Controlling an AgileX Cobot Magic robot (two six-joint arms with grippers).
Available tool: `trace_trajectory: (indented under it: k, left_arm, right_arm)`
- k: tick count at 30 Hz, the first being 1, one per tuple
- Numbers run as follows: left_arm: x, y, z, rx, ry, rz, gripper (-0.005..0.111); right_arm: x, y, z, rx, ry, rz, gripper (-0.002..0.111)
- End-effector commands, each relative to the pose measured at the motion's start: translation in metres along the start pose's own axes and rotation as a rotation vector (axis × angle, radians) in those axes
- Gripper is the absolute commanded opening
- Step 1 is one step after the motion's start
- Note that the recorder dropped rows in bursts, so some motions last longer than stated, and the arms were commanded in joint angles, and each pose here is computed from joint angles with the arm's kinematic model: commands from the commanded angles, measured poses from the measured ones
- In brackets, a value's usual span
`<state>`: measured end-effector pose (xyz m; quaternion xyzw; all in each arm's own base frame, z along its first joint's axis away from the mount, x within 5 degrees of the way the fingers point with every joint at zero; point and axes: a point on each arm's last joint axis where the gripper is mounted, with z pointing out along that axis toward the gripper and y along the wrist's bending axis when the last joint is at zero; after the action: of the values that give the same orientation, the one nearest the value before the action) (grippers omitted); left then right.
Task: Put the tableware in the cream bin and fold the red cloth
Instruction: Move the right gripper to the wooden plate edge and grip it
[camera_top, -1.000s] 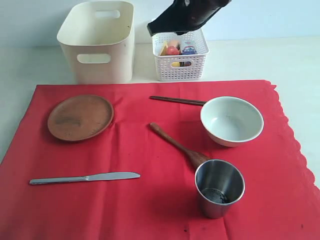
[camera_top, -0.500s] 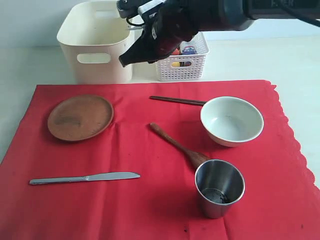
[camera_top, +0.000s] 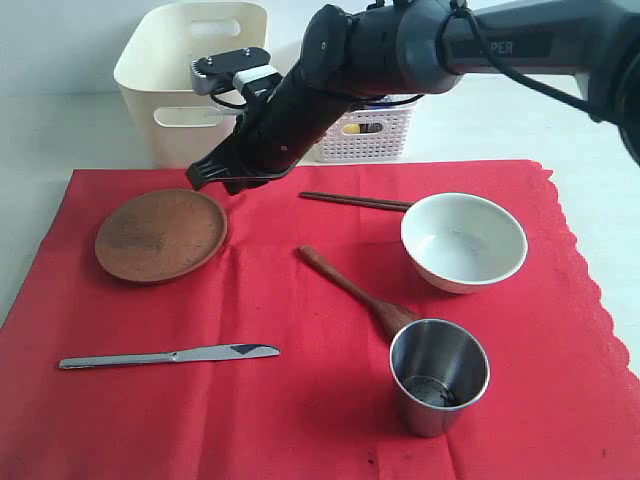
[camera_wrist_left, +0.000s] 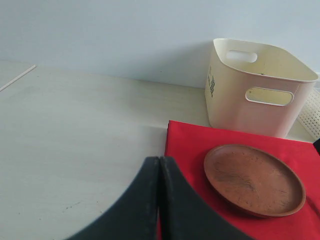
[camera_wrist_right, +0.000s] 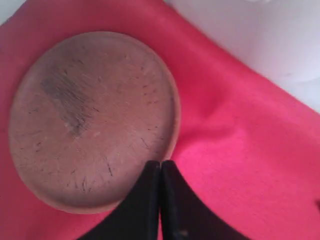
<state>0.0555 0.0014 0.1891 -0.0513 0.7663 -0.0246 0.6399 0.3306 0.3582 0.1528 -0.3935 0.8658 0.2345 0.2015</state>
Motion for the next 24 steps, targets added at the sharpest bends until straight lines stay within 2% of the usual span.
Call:
trace_trajectory:
  k: [1,5,7,12,16,24]
  left_arm:
    - [-0.001,0.0,0.0,0.0,-0.01,-0.007,0.001]
    - [-0.001,0.0,0.0,0.0,-0.01,-0.007,0.001]
    - [-0.001,0.0,0.0,0.0,-0.01,-0.007,0.001]
    - [-0.001,0.0,0.0,0.0,-0.01,-0.007,0.001]
    - [-0.001,0.0,0.0,0.0,-0.01,-0.007,0.001]
    - [-0.001,0.0,0.0,0.0,-0.01,-0.007,0.001]
  right_arm:
    - [-0.002,0.003,0.007,-0.045,-0.005,0.043,0.0]
    - [-0.003,0.003,0.015,-0.015,-0.047,0.145,0.003]
    - [-0.001,0.0,0.026,0.009,-0.083,0.251,0.015]
    - [0.01,-0.007,0.048,0.019,-0.064,0.323,0.042]
    - [0.016,-0.005,0.053,-0.002,-0.022,0.339,0.043]
    - [0.023,0.013,0.064,-0.026,0.017,0.245,0.043]
